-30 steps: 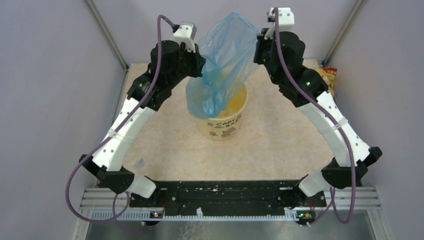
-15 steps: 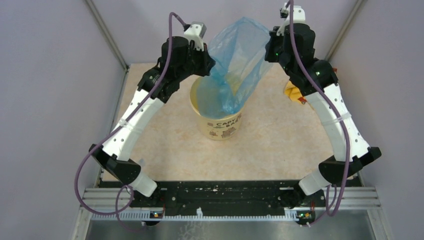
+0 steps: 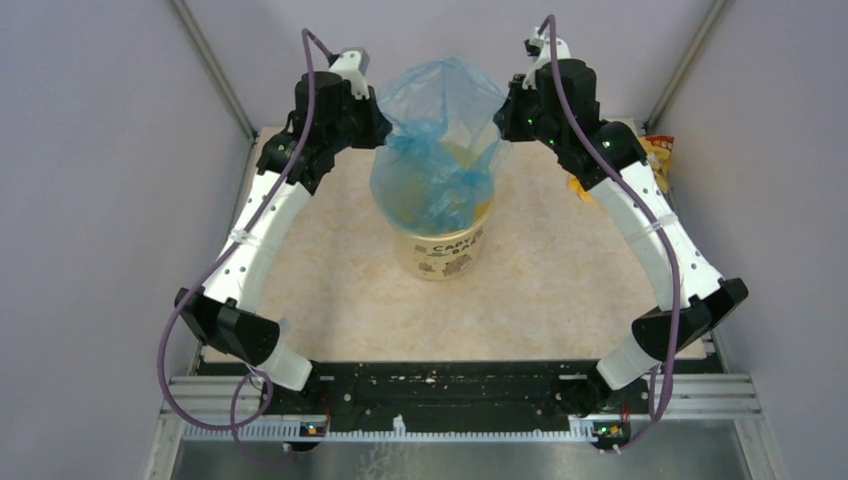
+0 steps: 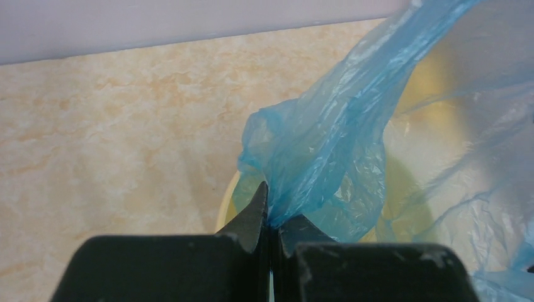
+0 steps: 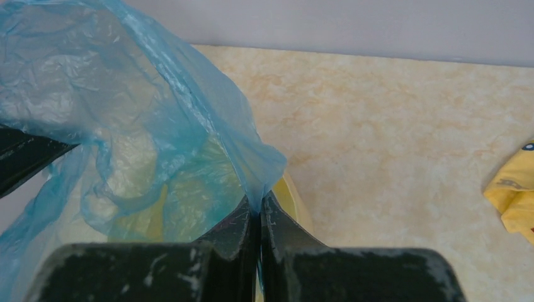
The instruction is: Put the trash bags into the trash bin
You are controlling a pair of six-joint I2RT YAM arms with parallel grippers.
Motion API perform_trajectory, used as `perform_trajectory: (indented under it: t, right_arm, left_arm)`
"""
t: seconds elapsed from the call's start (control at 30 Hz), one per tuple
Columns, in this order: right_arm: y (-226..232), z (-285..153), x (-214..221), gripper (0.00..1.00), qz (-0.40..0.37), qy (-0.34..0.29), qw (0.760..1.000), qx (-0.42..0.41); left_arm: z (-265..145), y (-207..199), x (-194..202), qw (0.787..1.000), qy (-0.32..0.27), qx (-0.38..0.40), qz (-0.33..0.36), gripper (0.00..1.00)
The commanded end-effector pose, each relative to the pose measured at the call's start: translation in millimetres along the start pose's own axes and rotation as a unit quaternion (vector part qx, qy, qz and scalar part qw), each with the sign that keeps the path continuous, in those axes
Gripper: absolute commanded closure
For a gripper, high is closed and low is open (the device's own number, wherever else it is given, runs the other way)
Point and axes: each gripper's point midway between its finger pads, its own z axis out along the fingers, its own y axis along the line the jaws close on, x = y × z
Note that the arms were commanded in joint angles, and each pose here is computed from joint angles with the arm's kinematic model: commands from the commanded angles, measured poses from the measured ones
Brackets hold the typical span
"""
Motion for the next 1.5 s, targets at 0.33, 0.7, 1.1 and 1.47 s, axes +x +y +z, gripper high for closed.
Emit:
perform_trajectory:
  t: [0.33, 0.7, 1.1, 1.47]
  right_arm:
    - [-47.4, 20.4, -64.5, 1.00, -0.002, -0.049, 0.994, 0.093]
    - [-6.1, 12.0, -34.6, 1.00, 0.032, -0.009, 0.999, 0.002]
    - [10.7, -29.2, 17.7, 1.00, -0.027, 0.092, 0.995, 0.013]
    - [-4.2, -39.8, 22.0, 1.00, -0.081, 0.097, 0.990, 0.061]
  left_arm:
    - [33.4, -69.2, 5.5, 0.989, 0.002, 0.143, -0.029, 1.00]
    - [25.0, -41.2, 2.6, 0.995, 0.001, 0.092, -0.033, 1.00]
    - [-44.6, -21.4, 29.3, 0.998, 0.040, 0.043, -0.038, 1.00]
    - [-66.4, -1.8, 69.4, 0.997, 0.076, 0.008, -0.027, 1.00]
